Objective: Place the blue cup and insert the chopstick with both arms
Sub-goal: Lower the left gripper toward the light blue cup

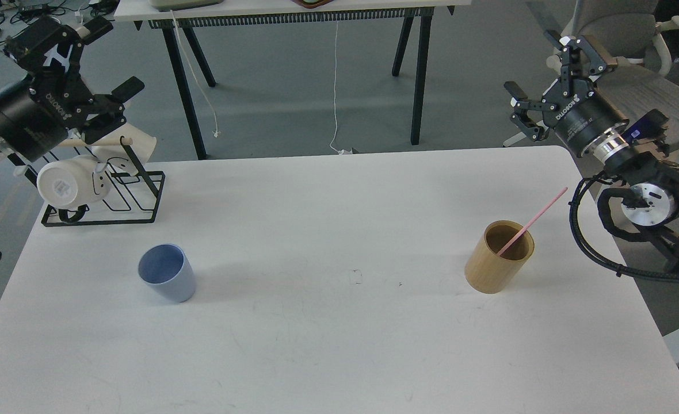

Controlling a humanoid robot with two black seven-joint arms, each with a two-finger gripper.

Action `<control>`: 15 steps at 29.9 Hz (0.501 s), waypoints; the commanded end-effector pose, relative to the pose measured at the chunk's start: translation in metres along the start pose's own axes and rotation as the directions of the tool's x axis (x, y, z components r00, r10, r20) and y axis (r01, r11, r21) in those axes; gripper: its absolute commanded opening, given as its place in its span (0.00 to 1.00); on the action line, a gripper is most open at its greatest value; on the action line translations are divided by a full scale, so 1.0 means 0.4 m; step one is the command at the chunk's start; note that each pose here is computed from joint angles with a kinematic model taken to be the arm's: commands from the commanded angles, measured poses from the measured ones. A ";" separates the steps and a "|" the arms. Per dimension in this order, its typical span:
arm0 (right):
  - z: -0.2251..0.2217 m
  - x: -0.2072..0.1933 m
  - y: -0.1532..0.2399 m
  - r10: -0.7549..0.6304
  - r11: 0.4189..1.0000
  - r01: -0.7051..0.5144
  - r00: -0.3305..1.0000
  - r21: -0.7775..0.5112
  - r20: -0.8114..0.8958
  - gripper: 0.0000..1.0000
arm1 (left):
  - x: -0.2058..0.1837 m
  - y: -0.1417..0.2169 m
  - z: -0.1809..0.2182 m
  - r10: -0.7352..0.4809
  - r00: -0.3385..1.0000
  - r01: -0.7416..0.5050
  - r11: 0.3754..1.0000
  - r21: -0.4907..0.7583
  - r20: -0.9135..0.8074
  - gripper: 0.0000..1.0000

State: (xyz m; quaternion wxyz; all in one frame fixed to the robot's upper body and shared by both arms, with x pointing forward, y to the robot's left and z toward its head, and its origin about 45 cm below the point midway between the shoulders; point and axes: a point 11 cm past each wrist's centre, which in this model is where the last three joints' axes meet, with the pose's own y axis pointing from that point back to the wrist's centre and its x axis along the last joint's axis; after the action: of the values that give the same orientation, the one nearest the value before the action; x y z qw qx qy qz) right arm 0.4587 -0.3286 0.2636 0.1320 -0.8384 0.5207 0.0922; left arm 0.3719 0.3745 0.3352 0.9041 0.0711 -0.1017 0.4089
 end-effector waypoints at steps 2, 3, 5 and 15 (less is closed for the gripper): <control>0.003 0.016 0.014 0.018 1.000 -0.018 1.000 -0.004 -0.002 0.97 | -0.023 0.066 -0.032 -0.171 0.957 0.114 0.964 0.239 0.233 1.00; 0.008 0.018 0.018 0.020 1.000 -0.020 1.000 -0.008 -0.001 0.97 | -0.024 0.084 -0.046 -0.205 0.943 0.125 0.949 0.290 0.264 1.00; 0.015 0.022 0.024 0.026 1.000 -0.026 1.000 -0.013 0.001 0.97 | -0.031 0.113 -0.081 -0.278 0.909 0.147 0.911 0.384 0.309 1.00; 0.028 0.017 0.024 0.024 1.000 -0.024 1.000 -0.020 0.007 0.97 | -0.030 0.155 -0.211 -0.427 0.811 0.141 0.806 0.575 0.399 1.00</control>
State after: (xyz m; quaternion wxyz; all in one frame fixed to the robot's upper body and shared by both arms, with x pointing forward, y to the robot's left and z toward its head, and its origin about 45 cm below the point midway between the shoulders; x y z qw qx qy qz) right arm 0.4535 -0.3352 0.2512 0.1258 -0.8328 0.5294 0.1012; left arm 0.3231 0.4224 0.2631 0.8468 0.4239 -0.2115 0.2420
